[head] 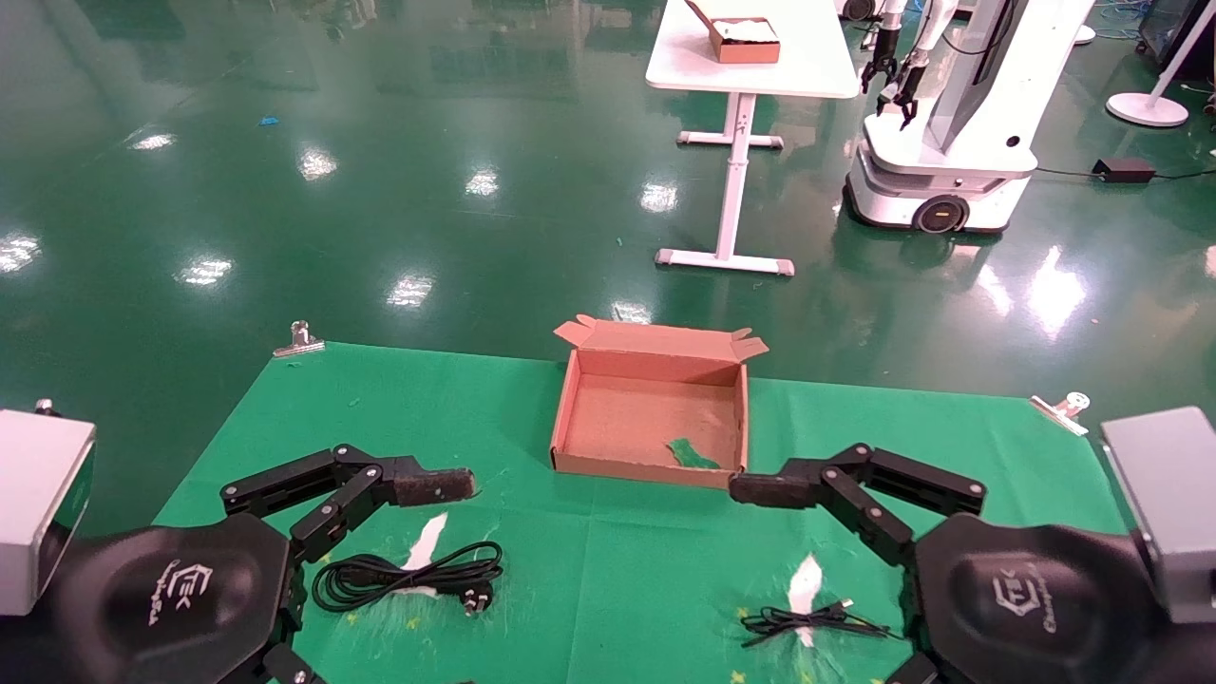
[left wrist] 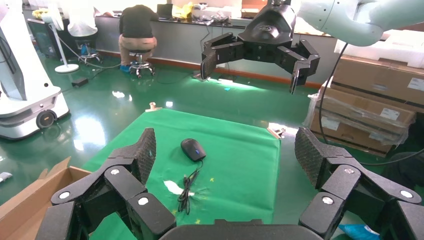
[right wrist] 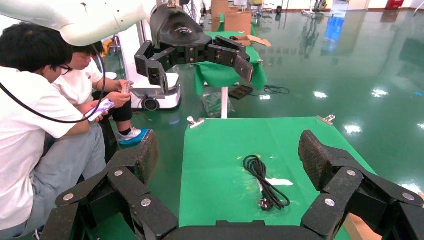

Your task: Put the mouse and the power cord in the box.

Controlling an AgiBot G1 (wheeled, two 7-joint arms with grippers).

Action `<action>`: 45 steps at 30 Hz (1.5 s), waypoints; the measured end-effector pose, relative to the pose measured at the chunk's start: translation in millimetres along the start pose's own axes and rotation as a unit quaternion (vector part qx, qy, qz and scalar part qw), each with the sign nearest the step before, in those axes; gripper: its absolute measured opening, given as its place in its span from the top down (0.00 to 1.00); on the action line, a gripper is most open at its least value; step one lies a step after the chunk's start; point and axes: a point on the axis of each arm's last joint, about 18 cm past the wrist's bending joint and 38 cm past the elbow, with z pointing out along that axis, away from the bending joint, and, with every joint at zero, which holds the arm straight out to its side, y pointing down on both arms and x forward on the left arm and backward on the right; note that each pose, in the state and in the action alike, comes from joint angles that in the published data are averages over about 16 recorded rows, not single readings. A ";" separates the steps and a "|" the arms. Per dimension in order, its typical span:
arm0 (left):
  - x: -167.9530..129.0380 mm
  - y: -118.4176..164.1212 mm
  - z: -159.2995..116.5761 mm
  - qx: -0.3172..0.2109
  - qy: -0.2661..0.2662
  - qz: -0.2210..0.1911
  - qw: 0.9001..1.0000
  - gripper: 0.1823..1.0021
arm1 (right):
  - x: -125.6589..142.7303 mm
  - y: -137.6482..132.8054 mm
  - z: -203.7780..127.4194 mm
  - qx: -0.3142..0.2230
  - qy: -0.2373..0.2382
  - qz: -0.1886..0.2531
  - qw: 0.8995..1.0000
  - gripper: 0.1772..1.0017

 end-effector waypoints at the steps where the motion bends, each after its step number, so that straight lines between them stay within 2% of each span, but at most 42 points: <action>1: 0.0 0.0 0.0 0.000 0.000 0.000 1.000 0.00 | 0.0 0.0 0.0 0.000 0.000 0.000 1.000 0.00; 34: 0.5 2.0 0.2 -0.007 0.000 0.001 1.000 0.00 | -0.4 3.1 -0.4 -0.006 0.001 0.002 1.000 0.00; 40: 0.0 18.1 3.8 -0.067 0.003 0.004 0.998 0.00 | -0.8 21.3 -3.1 -0.050 0.010 0.016 0.999 0.00; 45: -8.2 47.0 9.9 -0.169 0.001 0.009 0.986 0.00 | 0.7 46.1 -6.9 -0.121 0.023 0.030 0.992 0.00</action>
